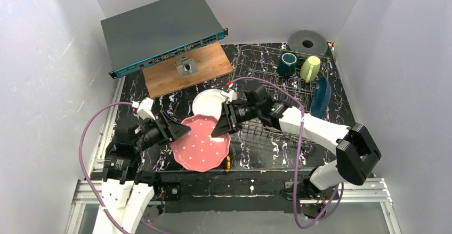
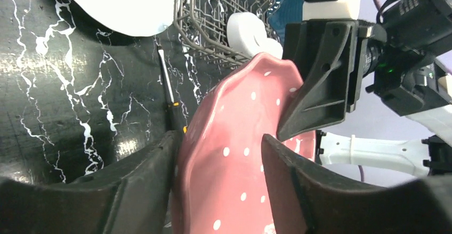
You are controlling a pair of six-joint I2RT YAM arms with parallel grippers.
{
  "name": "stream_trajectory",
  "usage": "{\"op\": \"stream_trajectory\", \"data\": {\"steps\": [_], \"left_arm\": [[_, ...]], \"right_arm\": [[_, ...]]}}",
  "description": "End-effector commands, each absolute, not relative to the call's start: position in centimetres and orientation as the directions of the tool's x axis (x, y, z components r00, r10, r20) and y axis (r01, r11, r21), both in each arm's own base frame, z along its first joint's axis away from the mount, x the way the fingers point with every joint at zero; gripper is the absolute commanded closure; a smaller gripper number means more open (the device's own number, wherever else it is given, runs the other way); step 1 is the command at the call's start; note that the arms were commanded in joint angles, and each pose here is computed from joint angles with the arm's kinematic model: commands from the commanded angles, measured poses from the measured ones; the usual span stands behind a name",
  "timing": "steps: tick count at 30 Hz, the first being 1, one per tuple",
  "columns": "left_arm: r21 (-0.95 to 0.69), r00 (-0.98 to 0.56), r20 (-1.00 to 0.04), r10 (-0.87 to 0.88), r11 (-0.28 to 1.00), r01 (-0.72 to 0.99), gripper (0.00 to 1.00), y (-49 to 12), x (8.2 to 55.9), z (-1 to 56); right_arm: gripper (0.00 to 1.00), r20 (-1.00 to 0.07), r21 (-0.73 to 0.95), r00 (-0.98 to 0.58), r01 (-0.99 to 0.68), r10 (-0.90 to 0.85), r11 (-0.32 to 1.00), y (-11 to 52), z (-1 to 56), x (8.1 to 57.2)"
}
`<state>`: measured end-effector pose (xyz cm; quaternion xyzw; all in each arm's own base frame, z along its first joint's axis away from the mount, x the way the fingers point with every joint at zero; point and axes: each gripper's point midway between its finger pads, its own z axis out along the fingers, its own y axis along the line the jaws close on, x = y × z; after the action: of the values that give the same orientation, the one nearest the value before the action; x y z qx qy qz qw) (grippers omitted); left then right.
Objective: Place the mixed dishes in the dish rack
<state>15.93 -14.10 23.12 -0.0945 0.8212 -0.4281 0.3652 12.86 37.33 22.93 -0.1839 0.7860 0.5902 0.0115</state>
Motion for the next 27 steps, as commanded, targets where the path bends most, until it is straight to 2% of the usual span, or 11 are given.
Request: {"op": "stream_trajectory", "data": {"steps": [1,5,6,12,19,24,27], "left_arm": [[-0.760,-0.700,-0.543,-0.464,0.626,0.175,0.36,-13.8,15.2,24.9],[-0.731,-0.677,-0.571,-0.464,0.663,0.163,0.04,-13.0,15.0,25.5],[-0.719,-0.667,-0.583,-0.464,0.677,0.158,0.02,-12.7,14.9,25.7],[-0.636,-0.588,-0.667,-0.458,0.761,0.127,0.02,-10.3,14.1,27.6],[-0.497,-0.467,-0.779,-0.420,0.866,0.050,0.02,-6.4,12.7,27.8],[-0.437,-0.436,-0.817,-0.379,0.898,0.039,0.02,-5.3,12.6,26.6],[-0.437,-0.427,-0.824,-0.372,0.898,0.061,0.02,-5.5,12.8,25.9]], "right_arm": [[0.99,-0.291,0.926,-0.933,-0.330,-0.210,0.185,37.9,25.5,13.4],[0.99,-0.260,0.934,-0.951,-0.292,-0.171,0.208,37.9,25.5,14.3],[0.99,-0.251,0.935,-0.955,-0.282,-0.160,0.215,37.9,25.4,14.6],[0.99,-0.233,0.932,-0.969,-0.248,-0.087,0.265,37.0,26.0,17.0],[0.99,-0.231,0.896,-0.969,-0.176,0.088,0.408,32.9,26.2,21.2],[0.99,-0.307,0.843,-0.913,-0.131,0.267,0.522,27.7,27.2,24.0],[0.99,-0.390,0.752,-0.849,-0.069,0.357,0.656,23.4,27.1,26.1]]}}
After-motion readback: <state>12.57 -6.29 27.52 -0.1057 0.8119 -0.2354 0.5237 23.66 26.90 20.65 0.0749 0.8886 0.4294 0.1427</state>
